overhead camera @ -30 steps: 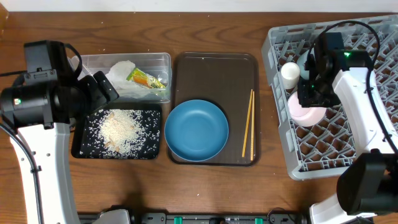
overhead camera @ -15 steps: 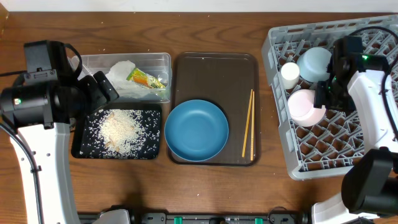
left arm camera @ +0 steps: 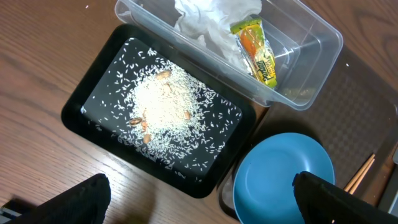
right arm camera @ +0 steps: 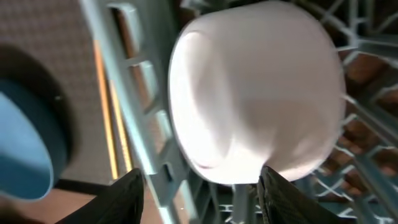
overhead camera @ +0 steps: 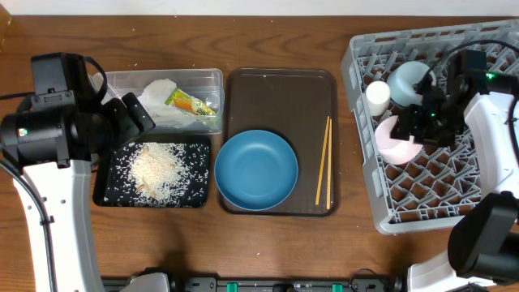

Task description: Sort waste into correct bins and load items into the dishwasher rack

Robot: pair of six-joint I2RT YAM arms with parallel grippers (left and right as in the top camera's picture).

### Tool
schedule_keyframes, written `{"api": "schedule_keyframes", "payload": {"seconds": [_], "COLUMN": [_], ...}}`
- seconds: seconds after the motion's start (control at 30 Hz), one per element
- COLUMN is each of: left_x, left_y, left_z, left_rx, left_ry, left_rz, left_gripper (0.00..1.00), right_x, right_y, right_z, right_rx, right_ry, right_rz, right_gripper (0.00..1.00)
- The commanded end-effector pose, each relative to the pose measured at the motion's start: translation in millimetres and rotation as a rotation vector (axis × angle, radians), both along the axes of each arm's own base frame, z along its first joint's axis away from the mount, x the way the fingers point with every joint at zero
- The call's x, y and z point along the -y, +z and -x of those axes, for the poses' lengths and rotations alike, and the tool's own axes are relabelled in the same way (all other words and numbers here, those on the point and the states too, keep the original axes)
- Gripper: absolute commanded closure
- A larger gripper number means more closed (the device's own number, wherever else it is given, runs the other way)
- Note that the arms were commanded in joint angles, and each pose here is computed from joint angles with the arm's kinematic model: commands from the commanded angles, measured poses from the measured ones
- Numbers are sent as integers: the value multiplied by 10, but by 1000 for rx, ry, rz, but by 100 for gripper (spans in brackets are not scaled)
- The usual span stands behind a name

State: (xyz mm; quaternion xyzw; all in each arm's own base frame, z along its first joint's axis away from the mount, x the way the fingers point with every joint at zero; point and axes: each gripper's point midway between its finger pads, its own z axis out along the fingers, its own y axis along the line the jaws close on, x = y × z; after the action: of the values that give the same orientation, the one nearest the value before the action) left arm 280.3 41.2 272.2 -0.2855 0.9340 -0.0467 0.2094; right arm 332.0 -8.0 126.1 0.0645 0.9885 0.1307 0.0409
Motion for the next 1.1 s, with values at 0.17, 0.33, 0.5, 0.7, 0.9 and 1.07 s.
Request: {"api": "schedule_keyframes", "payload": {"seconds": [0.17, 0.33, 0.5, 0.7, 0.9, 1.07], "left_x": [-41, -41, -41, -41, -41, -41], "left_y": [-2, -2, -2, -2, -2, -2], "left_z": [9, 9, 9, 9, 9, 9], "left_rx": [-5, -5, -5, -5, -5, -5], "left_ry": [6, 6, 6, 6, 6, 6], "left_rz": [-16, -16, -16, -16, -16, -16], "left_gripper": [4, 4, 4, 4, 4, 4], "right_x": [-25, -227, -37, 454, 199, 133], "right_y": [1, 39, -47, -70, -73, -18], "right_z": [-37, -10, 79, 145, 115, 72], "right_rx": [19, 36, -32, -94, -75, -44], "right_ry": [20, 116, 82, -103, -38, -10], "right_rz": [-2, -75, 75, 354, 222, 207], "right_gripper": [43, 45, 44, 43, 40, 38]}}
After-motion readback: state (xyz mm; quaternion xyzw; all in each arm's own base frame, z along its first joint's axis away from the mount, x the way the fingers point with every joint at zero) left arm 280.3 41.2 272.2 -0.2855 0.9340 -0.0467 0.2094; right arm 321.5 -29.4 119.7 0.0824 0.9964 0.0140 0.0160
